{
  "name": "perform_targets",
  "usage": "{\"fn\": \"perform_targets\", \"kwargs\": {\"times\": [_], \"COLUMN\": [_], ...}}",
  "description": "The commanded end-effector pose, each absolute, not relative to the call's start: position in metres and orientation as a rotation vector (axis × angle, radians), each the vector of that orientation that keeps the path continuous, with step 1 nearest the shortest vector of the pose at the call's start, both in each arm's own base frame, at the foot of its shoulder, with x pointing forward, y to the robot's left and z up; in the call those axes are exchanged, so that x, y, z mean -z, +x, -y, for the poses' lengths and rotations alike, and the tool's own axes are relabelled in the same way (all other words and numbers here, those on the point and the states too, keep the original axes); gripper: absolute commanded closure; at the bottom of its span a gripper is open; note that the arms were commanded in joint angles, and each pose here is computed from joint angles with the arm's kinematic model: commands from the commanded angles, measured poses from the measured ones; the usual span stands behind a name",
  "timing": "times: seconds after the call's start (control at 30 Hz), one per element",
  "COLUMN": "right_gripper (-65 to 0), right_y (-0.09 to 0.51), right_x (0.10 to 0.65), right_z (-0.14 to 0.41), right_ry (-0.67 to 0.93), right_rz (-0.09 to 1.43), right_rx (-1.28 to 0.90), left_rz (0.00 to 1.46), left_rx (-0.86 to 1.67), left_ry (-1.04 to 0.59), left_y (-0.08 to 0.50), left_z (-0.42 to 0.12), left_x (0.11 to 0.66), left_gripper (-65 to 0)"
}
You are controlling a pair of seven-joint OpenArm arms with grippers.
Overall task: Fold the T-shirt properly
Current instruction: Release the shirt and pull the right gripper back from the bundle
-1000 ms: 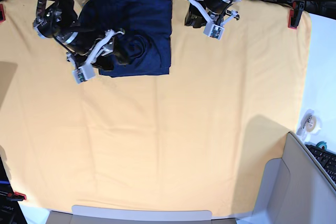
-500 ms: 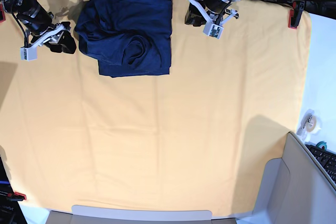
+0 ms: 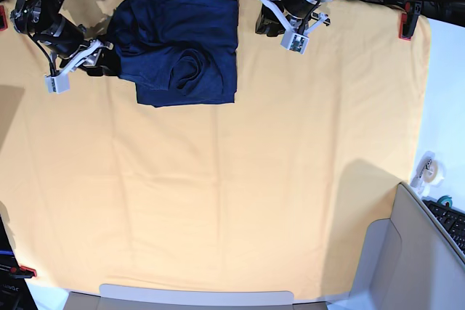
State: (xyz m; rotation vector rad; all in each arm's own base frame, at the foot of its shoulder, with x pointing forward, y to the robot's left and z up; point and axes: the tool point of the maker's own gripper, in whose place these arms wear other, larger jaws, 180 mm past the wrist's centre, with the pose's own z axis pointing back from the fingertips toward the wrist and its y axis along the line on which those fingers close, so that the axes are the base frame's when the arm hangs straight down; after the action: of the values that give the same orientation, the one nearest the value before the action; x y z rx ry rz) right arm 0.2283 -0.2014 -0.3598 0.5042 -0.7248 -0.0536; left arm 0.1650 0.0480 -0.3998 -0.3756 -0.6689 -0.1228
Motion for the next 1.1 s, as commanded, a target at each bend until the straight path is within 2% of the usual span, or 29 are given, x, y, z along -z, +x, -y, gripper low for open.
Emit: {"fn": "perform_targets", "kwargs": {"times": [0.0, 0.07, 0.1, 0.23, 0.27, 0.57, 0.83, 0.97, 1.07], "right_gripper": [-31.1, -30.1, -27.0, -3.9, 0.0, 0.0, 0.0, 0.0, 0.0], "right_y": [0.237, 0.238, 0.239, 0.241, 0.242, 0.219, 0.201, 0.213, 0.213], "right_x": [0.347, 0.349, 0.348, 0.352, 0.352, 0.310, 0.321, 0.312, 0.307], "right_z": [0.197, 0.189, 0.185, 0.172, 0.171, 0.156, 0.108, 0.136, 0.131], "right_ry": [0.516, 0.533, 0.540, 0.543, 0.534, 0.453, 0.564, 0.500, 0.543], "right_rz": [0.772, 0.762, 0.761, 0.739, 0.735, 0.808, 0.735, 0.786, 0.801], "right_rx": [0.008, -0.013, -0.023, -0.068, -0.079, -0.226, -0.314, -0.254, -0.250], "left_rz": [0.689, 0.689, 0.689, 0.689, 0.689, 0.689, 0.704, 0.701, 0.702], "left_rx": [0.125, 0.125, 0.125, 0.125, 0.125, 0.125, 0.125, 0.127, 0.126], "left_ry": [-0.383, -0.383, -0.383, -0.383, -0.383, -0.383, -0.378, -0.381, -0.380], "left_y": [0.167, 0.167, 0.167, 0.167, 0.167, 0.167, 0.173, 0.172, 0.172], "left_z": [-0.047, -0.047, -0.047, -0.047, -0.047, -0.047, -0.048, -0.047, -0.048], "left_x": [0.395, 0.395, 0.395, 0.395, 0.395, 0.395, 0.393, 0.393, 0.393], "left_gripper": [-13.7, -13.7, -13.7, -13.7, -13.7, -13.7, -13.7, -13.7, -13.7]}}
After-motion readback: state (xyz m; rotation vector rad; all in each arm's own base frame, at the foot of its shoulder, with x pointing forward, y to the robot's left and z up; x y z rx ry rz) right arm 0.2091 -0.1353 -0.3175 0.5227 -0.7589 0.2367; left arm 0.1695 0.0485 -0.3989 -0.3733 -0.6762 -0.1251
